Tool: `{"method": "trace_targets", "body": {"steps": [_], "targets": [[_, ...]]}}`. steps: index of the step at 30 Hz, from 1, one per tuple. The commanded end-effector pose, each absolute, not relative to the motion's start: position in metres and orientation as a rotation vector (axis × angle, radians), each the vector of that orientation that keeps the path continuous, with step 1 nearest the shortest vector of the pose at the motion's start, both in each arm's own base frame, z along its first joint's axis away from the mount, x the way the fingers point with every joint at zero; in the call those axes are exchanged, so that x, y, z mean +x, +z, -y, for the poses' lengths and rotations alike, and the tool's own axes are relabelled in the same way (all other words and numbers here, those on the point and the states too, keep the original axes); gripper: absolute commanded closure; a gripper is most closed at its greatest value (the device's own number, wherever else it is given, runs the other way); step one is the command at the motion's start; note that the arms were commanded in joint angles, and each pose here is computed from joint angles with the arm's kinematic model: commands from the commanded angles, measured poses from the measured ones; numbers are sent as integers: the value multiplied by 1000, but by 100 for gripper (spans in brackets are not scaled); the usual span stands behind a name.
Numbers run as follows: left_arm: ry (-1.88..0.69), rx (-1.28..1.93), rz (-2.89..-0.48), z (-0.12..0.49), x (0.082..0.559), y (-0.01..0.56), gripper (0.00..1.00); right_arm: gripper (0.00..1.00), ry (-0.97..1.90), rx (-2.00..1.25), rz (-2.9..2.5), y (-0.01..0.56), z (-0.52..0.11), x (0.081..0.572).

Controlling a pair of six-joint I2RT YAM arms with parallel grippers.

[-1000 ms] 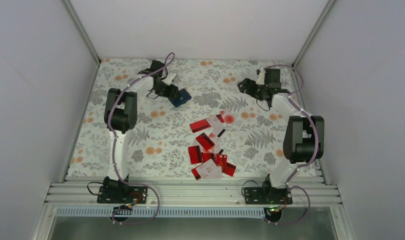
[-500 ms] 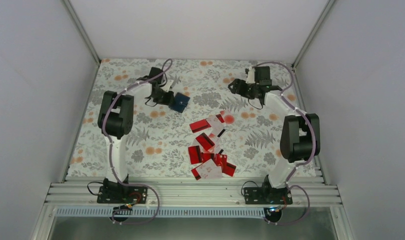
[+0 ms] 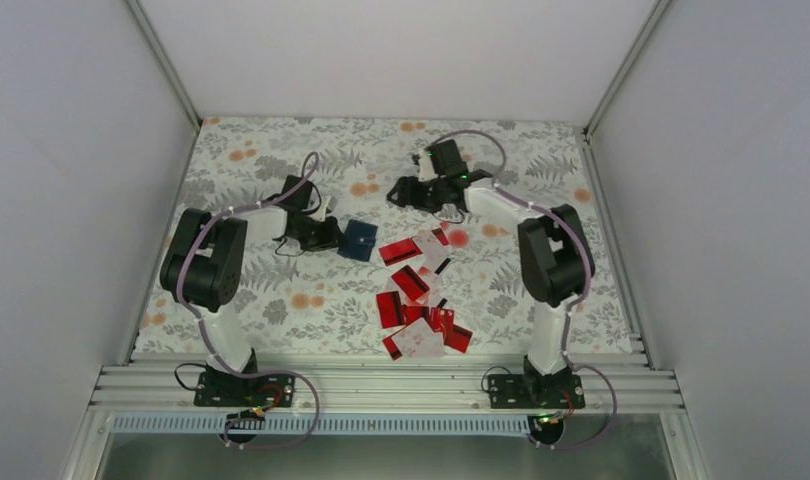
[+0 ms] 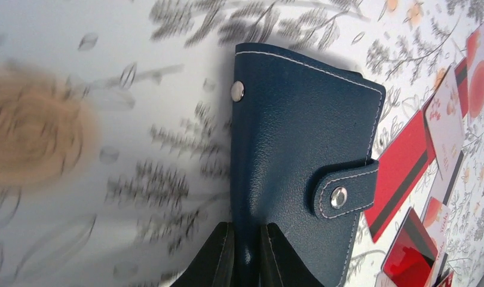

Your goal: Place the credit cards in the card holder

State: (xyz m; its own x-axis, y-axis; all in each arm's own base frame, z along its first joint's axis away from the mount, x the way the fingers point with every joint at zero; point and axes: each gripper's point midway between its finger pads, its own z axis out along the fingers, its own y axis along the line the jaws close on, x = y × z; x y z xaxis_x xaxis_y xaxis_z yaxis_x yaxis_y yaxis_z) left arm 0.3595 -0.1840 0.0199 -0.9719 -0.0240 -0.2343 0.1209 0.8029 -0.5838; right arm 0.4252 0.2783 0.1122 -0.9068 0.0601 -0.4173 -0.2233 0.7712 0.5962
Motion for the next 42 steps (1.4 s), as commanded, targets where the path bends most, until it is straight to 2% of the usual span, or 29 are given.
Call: {"method": "trace_targets", "body": {"steps": [1,5,7,8,11,13,15,20,25,32,34,39,42], "targets": [[-781,-153,-2882,160,329,7,97,35,991,-210,-2636,99,-333,407],[-736,-213,-2851,147,324,17,97,38,975,-300,-2709,81,-366,400],[-741,-221,-2824,143,325,23,92,39,953,-303,-2752,71,-370,400],[-762,-208,-2800,144,326,27,85,40,946,-297,-2768,66,-370,400],[-796,-129,-2749,147,331,38,50,43,923,-263,-2794,58,-367,401],[-775,-75,-2725,146,335,43,41,45,947,-269,-2809,53,-369,397],[-746,-28,-2710,144,338,46,39,49,975,-275,-2824,48,-371,394],[-811,49,-2694,144,342,39,46,56,1068,-316,-2825,47,-380,387],[-886,134,-2693,153,342,32,59,64,1115,-328,-2844,41,-383,381],[-966,153,-2712,161,340,15,68,71,1185,-337,-2863,31,-387,375],[-1005,152,-2709,165,340,10,74,73,1207,-339,-2869,28,-389,373],[-1095,144,-2670,174,342,16,97,75,1208,-351,-2858,24,-389,374],[-1085,137,-2637,173,345,30,98,75,1198,-372,-2805,36,-389,384]]}}
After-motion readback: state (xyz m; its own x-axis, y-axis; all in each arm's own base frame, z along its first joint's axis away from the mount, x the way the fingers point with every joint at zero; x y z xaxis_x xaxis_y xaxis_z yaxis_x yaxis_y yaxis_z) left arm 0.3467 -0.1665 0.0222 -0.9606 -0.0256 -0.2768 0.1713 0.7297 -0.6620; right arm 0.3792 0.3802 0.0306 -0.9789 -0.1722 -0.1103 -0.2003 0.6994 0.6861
